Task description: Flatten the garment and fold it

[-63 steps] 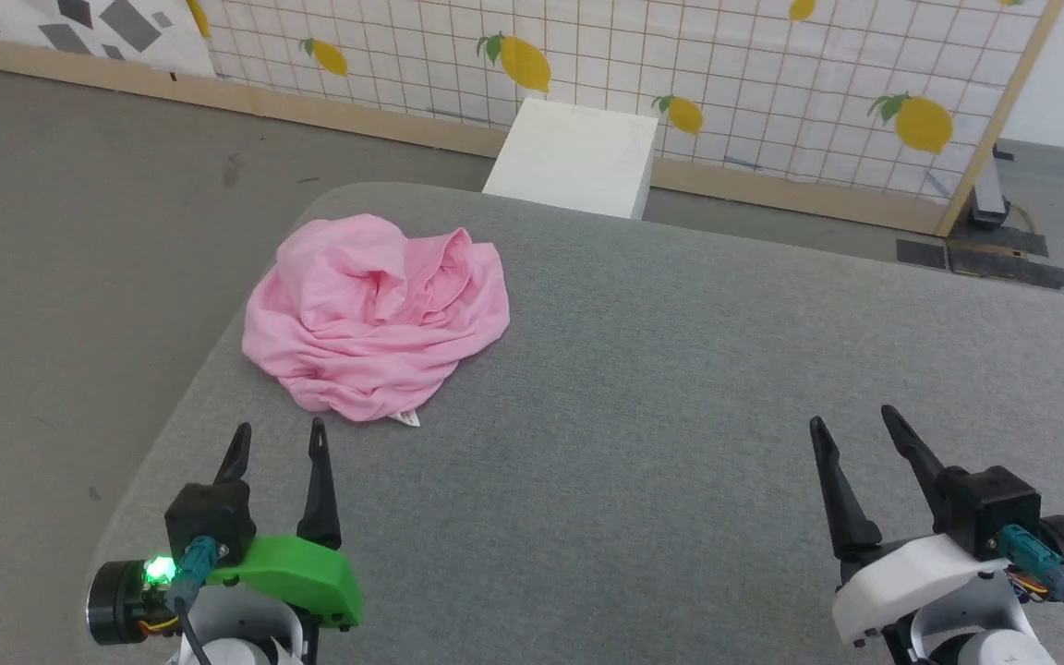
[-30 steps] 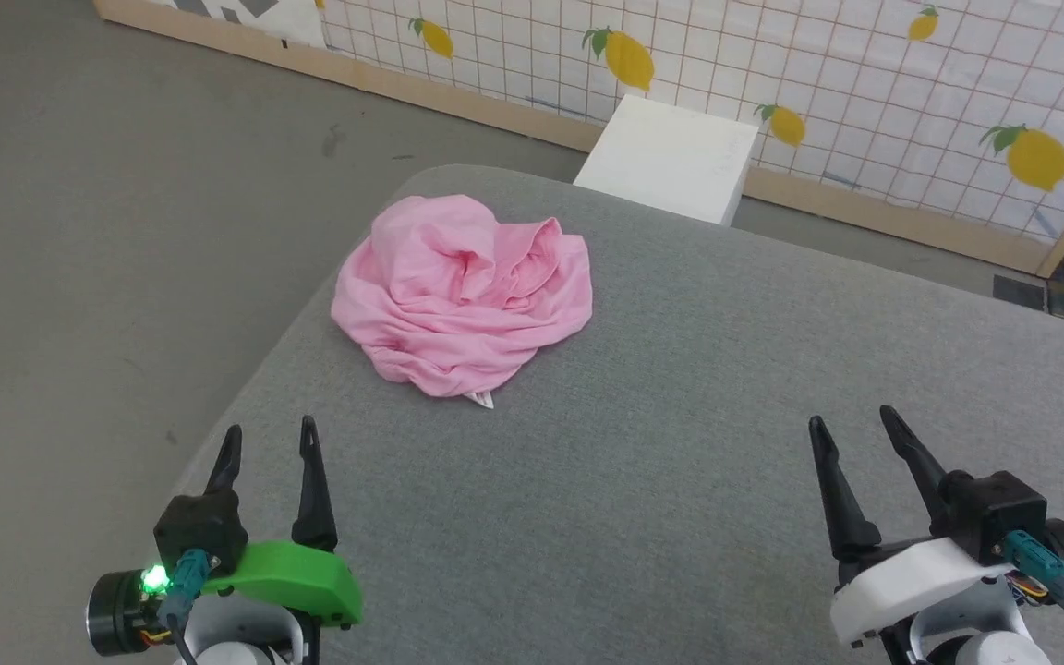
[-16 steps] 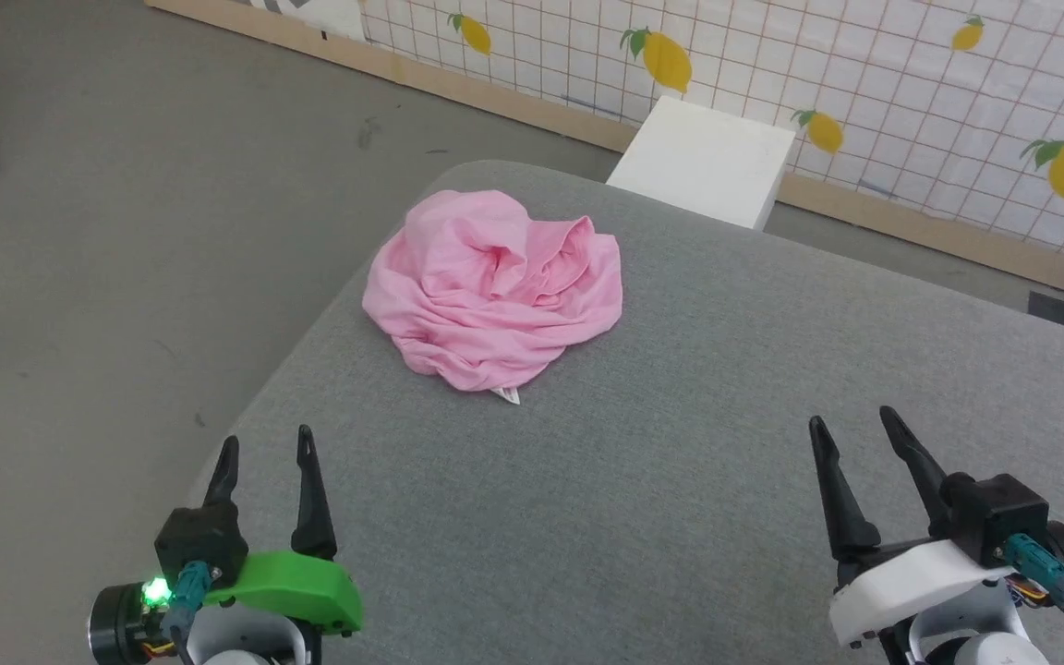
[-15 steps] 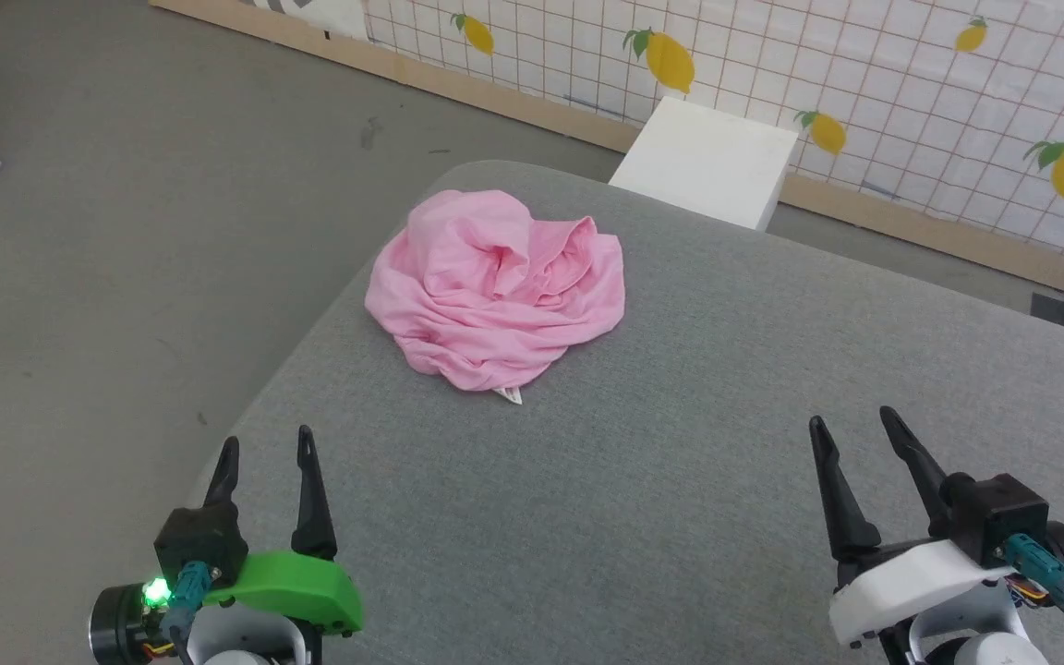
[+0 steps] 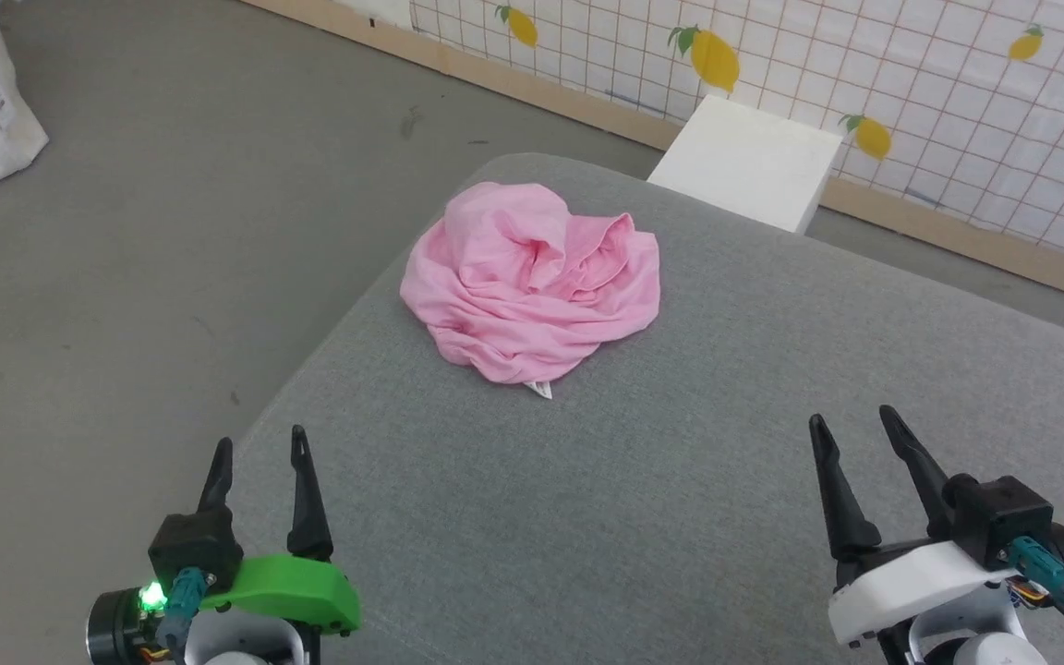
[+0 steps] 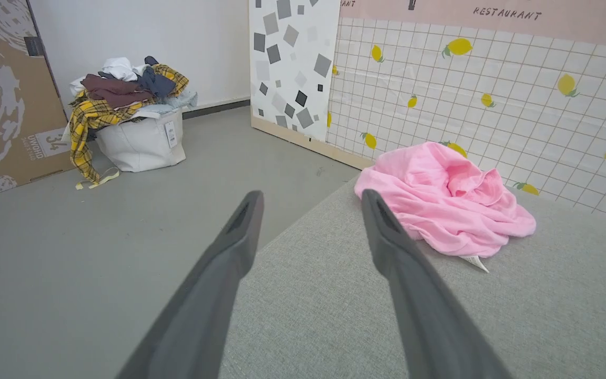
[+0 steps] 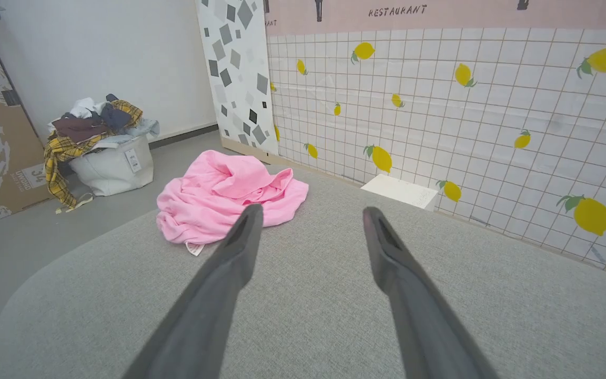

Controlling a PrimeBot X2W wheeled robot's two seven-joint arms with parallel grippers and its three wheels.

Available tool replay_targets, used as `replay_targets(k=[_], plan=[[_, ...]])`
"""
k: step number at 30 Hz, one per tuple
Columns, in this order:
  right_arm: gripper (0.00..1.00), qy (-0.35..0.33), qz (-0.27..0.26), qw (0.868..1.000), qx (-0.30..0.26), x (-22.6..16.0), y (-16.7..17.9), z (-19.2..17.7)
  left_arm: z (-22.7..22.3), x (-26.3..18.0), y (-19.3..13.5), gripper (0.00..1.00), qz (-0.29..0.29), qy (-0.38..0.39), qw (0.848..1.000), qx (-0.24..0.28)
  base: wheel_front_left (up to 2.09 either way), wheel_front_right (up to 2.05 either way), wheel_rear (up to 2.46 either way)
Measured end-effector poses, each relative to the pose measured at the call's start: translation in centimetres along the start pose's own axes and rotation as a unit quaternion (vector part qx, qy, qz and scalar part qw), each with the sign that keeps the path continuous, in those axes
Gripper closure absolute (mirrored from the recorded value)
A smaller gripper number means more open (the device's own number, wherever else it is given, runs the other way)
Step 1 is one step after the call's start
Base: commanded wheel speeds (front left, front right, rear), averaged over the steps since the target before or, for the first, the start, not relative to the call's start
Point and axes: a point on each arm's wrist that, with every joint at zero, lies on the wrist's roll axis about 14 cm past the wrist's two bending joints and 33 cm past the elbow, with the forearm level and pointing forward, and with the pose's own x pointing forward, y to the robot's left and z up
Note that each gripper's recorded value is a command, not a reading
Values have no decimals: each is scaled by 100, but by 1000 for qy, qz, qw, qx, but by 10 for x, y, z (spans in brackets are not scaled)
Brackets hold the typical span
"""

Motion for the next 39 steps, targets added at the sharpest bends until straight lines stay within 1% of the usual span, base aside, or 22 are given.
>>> replay_targets(k=[8,11,13,15,18,22,24,26,27,29,32,34,36,38,39], plan=[[0,2,9,1000,11,11,2,-6,-8,4,1,0,9,14,1000,-2,0,0,0],[0,-6,12,1000,13,21,1,-3,-7,18,-7,0,-4,12,1000,-6,0,0,0],[0,-13,10,1000,11,29,-3,0,-7,39,-25,0,-33,26,999,-13,0,0,0],[0,-15,7,1000,9,36,-9,-1,1,65,-45,0,-64,28,997,-30,0,0,0],[0,-2,-2,1000,12,43,-19,-15,14,110,-77,0,-108,35,992,-46,0,0,0],[0,10,-11,1000,22,54,-33,-34,10,161,-111,0,-154,89,983,-37,0,0,0],[0,9,-20,999,28,60,-43,-41,-5,181,-127,0,-180,141,973,-25,0,0,0],[0,13,-29,999,33,62,-53,-50,-24,195,-137,0,-190,194,962,-12,0,0,0],[0,18,-35,999,36,62,-58,-57,-35,202,-140,0,-191,221,956,-3,0,0,0],[0,27,-47,998,41,59,-68,-70,-57,211,-144,0,-186,274,944,-4,0,0,0],[0,39,-72,996,46,51,-86,-86,-96,216,-138,0,-155,361,919,11,0,0,0],[0,46,-90,994,48,44,-99,-95,-123,215,-129,0,-125,417,900,19,0,0,0],[0,51,-107,992,51,37,-110,-103,-143,212,-125,0,-104,456,884,22,0,0,0],[0,57,-122,990,51,29,-120,-109,-164,205,-123,0,-84,496,864,23,0,0,0],[0,60,-131,988,50,25,-125,-113,-177,198,-121,0,-75,520,851,27,0,0,0]])
